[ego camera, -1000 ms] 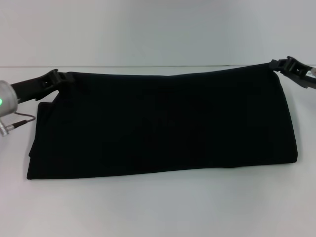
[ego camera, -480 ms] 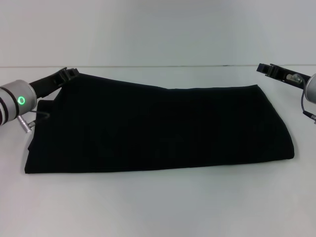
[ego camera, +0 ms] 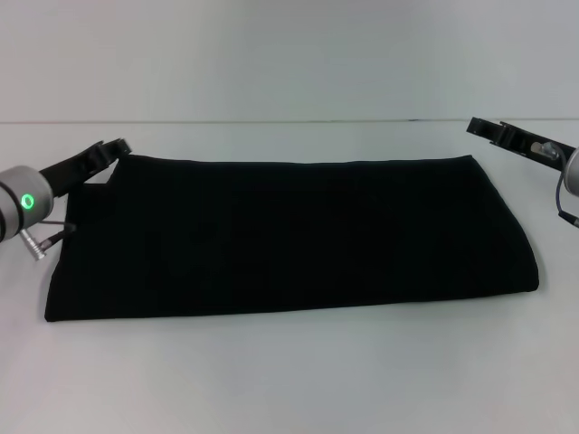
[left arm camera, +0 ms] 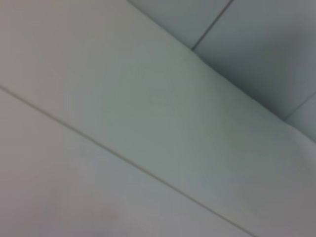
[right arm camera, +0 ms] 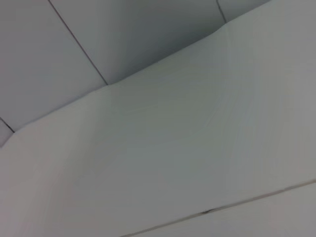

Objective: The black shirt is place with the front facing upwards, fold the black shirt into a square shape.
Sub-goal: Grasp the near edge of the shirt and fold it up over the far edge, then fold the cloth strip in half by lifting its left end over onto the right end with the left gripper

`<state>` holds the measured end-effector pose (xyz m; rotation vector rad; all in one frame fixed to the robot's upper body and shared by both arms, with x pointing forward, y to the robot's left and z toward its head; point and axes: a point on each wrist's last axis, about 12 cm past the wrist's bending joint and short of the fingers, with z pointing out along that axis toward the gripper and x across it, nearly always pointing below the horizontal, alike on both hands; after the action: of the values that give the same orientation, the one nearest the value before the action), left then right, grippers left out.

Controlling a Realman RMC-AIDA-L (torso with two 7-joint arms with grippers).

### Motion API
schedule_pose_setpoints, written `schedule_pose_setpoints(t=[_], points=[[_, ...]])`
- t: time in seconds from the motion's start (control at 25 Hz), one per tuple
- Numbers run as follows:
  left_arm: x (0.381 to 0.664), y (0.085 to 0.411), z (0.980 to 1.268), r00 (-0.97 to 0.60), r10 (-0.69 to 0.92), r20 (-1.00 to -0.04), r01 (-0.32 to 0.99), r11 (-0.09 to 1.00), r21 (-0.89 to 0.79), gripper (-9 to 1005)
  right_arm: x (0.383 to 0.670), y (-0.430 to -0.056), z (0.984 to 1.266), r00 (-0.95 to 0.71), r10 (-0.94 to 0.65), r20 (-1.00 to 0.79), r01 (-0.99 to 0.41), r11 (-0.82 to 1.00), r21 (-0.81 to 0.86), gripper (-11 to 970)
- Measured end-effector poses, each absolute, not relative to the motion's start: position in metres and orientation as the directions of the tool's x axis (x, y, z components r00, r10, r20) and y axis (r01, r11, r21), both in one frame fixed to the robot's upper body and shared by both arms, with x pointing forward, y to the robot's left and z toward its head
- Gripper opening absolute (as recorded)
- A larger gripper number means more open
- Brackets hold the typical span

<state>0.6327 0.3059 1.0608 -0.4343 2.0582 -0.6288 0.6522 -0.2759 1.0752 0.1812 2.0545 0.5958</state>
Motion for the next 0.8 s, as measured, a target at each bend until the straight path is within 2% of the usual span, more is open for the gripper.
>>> schedule_pose_setpoints(t=[0.16,0.32,0.44,0.64,0.76,0.8], points=[[0.627,0.313,1.056,-0.515,-0.535,-0.67,-0.085,0.809,-0.581,472,0.646,-0.278,1.073,-0.535,0.354,-0.767,-0.14,0.858,0.494,561],[0.619,0.322,1.063,-0.511,-0.559,-0.653,-0.014,0.765,-0.644,477,0.632,-0.277,1.074,-0.527,0.266,-0.807,-0.301,0.83,0.47,569],[0.608,0.331,1.072,-0.525,-0.573,-0.63,0.084,0.702,-0.707,660,0.616,-0.276,1.076,-0.491,0.164,-0.855,-0.47,0.777,0.419,574],[0.581,0.352,1.084,-0.618,-0.601,-0.507,0.145,0.546,-0.825,848,0.582,-0.274,1.075,-0.361,-0.056,-0.931,-0.736,0.63,0.247,584],[0.564,0.366,1.092,-0.711,-0.572,-0.409,0.127,0.468,-0.875,873,0.568,-0.274,1.07,-0.312,-0.121,-0.942,-0.794,0.578,0.188,590],[0.558,0.37,1.095,-0.731,-0.558,-0.393,0.131,0.45,-0.883,881,0.564,-0.273,1.067,-0.301,-0.14,-0.943,-0.806,0.566,0.173,626]])
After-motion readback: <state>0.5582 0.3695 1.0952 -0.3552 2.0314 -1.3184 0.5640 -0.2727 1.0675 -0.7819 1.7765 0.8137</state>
